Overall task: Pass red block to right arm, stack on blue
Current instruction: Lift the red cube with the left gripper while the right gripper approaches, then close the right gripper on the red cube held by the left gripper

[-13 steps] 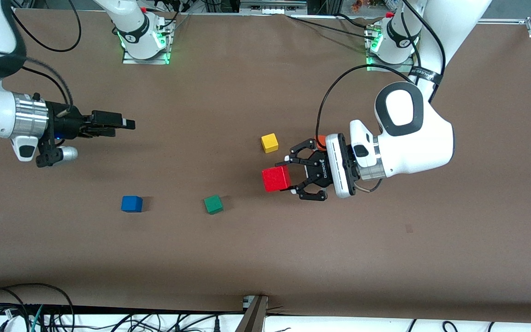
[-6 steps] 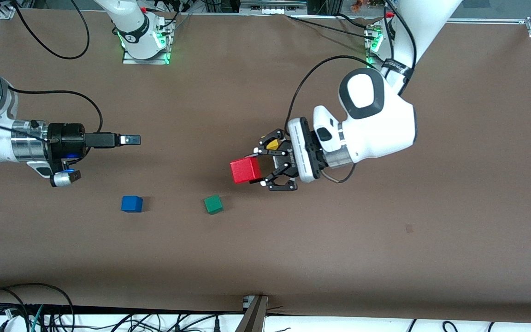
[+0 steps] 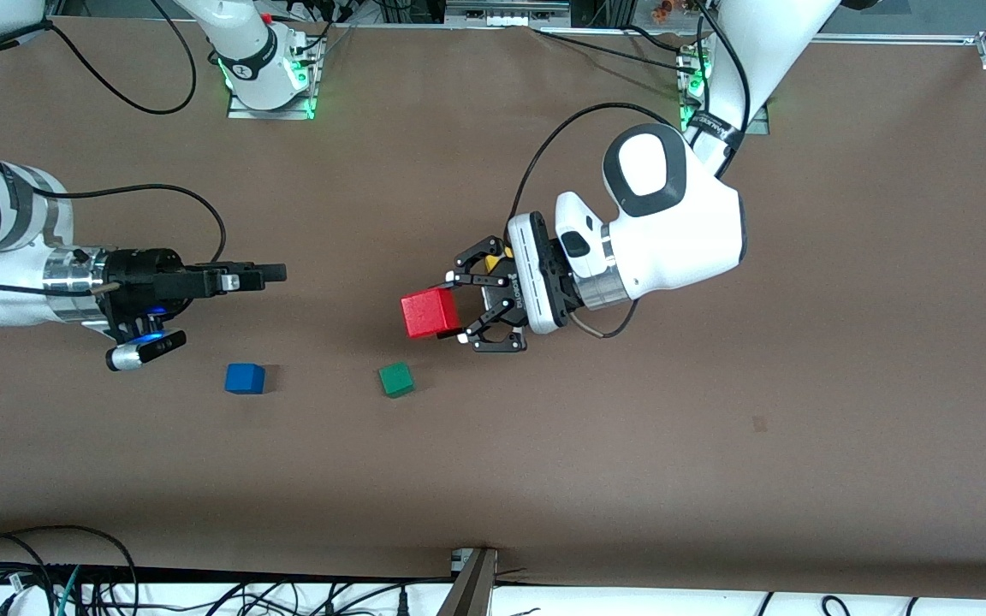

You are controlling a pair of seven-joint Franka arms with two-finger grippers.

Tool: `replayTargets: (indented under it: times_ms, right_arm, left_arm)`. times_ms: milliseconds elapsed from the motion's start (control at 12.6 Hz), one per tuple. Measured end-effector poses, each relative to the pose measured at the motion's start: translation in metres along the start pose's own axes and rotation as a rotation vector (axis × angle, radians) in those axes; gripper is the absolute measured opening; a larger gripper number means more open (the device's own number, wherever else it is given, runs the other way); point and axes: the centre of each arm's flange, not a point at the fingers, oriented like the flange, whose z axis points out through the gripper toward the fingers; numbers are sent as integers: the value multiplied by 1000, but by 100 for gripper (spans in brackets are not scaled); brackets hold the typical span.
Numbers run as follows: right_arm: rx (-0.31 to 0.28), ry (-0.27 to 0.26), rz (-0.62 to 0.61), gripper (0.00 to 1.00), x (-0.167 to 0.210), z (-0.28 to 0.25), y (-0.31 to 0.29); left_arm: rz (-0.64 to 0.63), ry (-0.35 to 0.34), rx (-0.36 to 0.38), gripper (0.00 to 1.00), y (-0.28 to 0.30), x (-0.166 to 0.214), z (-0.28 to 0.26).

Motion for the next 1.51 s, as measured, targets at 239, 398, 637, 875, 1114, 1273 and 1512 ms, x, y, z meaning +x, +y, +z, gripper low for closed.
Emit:
replayTargets:
  times_ms: [239,398,637,875,1114,1273,1512]
  right_arm:
    - [51,1,45,100,23,16,22]
    - [50,16,44,100,36,27,37]
    - [108,40,14,100,51,54,50]
    - [133,82,-31,100,56,85,35]
    - [123,112,-56,100,55,101,23]
    - [113,121,-64,100,54,111,23]
    - [93,153,-79,100,53,131,24]
  left_arm:
    - [-11,8,-2,56,1,0,2]
    - [-34,30,-8,56,3,0,5]
    - [-41,33,-5,56,5,-3,12]
    - [-46,28,-5,56,3,-8,18]
    - [-44,32,-2,56,2,-7,19]
    - [-46,31,-1,56,0,-9,19]
    - [-45,35,1,56,-3,-9,20]
